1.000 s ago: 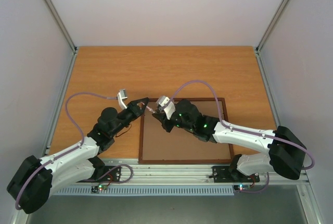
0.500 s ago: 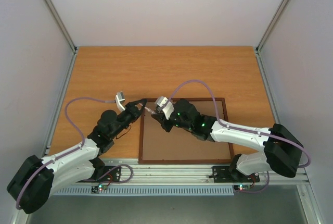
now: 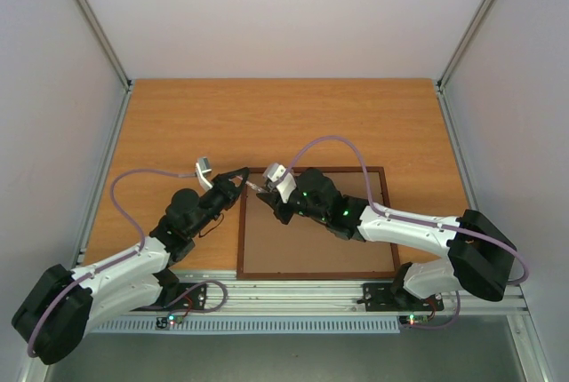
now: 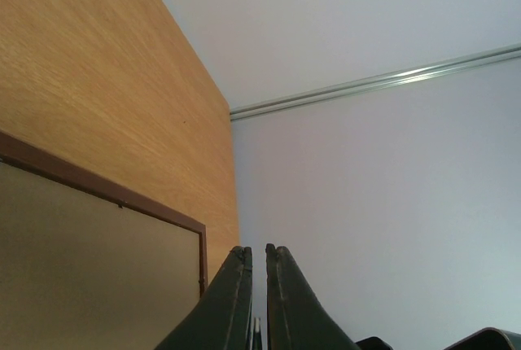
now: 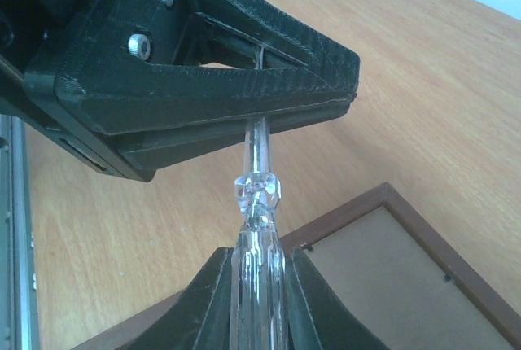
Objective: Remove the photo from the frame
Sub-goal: Adjust the screwdriver.
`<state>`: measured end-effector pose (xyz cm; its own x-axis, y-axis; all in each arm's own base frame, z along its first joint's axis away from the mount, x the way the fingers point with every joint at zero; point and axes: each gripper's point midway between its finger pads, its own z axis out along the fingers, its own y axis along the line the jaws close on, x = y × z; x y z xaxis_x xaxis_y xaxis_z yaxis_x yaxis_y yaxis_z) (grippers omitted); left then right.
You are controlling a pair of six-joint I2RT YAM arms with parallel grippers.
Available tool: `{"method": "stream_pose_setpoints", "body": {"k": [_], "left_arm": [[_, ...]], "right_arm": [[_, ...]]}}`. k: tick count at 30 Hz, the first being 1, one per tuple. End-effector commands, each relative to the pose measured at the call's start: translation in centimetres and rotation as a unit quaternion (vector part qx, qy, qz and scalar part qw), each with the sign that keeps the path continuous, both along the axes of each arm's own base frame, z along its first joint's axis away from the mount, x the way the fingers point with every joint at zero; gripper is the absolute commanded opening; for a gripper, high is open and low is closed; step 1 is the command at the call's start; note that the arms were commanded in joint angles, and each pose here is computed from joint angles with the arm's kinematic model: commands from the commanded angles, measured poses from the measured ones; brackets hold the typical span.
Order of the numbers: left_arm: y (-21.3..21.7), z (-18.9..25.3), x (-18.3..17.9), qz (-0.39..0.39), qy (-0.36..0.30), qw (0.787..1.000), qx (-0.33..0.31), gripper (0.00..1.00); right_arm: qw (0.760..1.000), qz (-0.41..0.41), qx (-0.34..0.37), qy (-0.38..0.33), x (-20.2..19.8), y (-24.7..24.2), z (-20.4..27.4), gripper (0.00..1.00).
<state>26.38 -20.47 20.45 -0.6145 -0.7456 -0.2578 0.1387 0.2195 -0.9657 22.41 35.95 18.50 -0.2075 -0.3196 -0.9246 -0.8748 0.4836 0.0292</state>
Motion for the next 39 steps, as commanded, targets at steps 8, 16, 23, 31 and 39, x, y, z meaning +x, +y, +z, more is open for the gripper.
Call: {"method": "stream_pose_setpoints", "body": {"k": [8, 16, 23, 31, 39], "left_arm": [[0.8, 0.0, 0.0, 0.016, -0.005, 1.0, 0.006, 0.14], [2.3, -1.9, -0.3, 0.014, 0.025, 0.985, 0.168, 0.32], [5.3, -3.3, -0.1, 0.016, 0.058, 0.956, 0.286, 0.37], [6.9, -7.5, 1.0, -0.035, 0.148, 0.933, 0.325, 0.41], [5.1, -11.8, 2.5, -0.117, 0.216, 0.929, 0.276, 0.42]], "right_arm": [[0.999, 0.012, -0.011, -0.039, 0.4, -0.3, 1.0, 0.01], [0.997, 0.048, -0.055, -0.031, 1.0, -2.1, -0.2, 0.01], [0.991, 0.085, -0.106, -0.002, 2.4, -3.8, -2.3, 0.01], [0.974, 0.131, -0.182, -0.009, 3.3, -4.2, -5.3, 0.01], [0.961, 0.179, -0.21, 0.023, 4.3, -3.6, -7.9, 0.01]]}}
